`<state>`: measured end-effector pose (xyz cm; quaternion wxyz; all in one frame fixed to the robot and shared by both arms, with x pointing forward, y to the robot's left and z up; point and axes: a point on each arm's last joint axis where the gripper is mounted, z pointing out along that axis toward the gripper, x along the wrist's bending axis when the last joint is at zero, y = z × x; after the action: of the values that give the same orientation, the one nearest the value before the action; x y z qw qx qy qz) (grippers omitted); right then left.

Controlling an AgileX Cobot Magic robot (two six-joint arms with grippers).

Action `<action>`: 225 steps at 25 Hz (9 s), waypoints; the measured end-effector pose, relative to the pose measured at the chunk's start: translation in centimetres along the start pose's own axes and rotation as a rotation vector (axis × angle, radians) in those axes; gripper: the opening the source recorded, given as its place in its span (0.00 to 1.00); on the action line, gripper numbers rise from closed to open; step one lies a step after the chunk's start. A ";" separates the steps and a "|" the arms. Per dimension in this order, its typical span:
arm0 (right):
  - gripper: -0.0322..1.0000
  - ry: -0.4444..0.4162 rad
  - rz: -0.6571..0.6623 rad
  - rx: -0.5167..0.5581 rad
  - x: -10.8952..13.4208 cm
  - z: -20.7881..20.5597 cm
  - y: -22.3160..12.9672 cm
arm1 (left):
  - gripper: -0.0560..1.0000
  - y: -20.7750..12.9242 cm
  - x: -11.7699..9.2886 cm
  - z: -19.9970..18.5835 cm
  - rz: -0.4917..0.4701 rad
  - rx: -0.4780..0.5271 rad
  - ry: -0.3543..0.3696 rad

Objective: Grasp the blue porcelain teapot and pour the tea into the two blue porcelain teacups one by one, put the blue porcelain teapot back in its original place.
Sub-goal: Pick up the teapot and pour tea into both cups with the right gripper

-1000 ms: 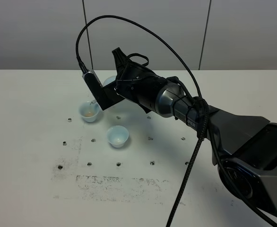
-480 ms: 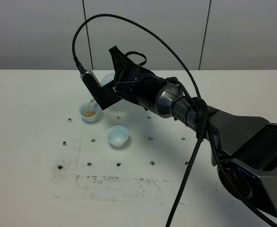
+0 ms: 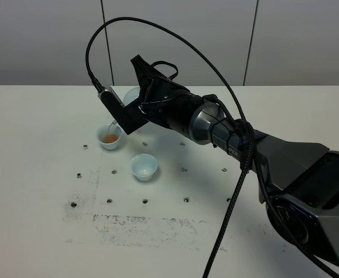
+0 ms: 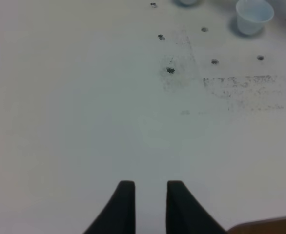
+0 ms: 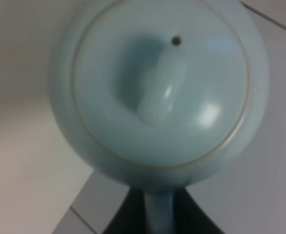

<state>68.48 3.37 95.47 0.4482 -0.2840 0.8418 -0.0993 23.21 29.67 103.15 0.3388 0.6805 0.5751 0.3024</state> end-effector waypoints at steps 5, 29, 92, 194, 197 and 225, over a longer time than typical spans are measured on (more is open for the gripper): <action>0.09 0.000 -0.021 0.000 0.0 0.0 0.0 | 0.26 0.0 0.0 0.0 0.000 0.000 0.000; 0.09 -0.022 -0.074 0.027 -0.2 0.0 -0.2 | 0.26 0.0 0.0 0.0 0.000 0.000 0.000; 0.09 0.469 0.698 -0.311 0.5 -4.1 -5.2 | 0.26 0.0 0.0 0.0 0.000 0.000 0.000; 0.09 0.668 1.467 -0.135 -1.3 -12.0 -0.2 | 0.26 0.0 0.0 0.0 0.000 0.000 0.000; 0.09 0.633 1.462 -0.155 0.6 -12.2 -2.0 | 0.26 0.0 0.0 0.0 0.000 0.000 0.000; 0.09 0.400 0.335 -0.191 5.9 -6.3 -5.4 | 0.26 0.0 0.0 0.0 0.000 0.000 -0.001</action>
<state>62.94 -4.93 97.25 0.2546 -0.1566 0.9543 0.0021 23.21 29.66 103.15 0.3391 0.6805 0.5751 0.3020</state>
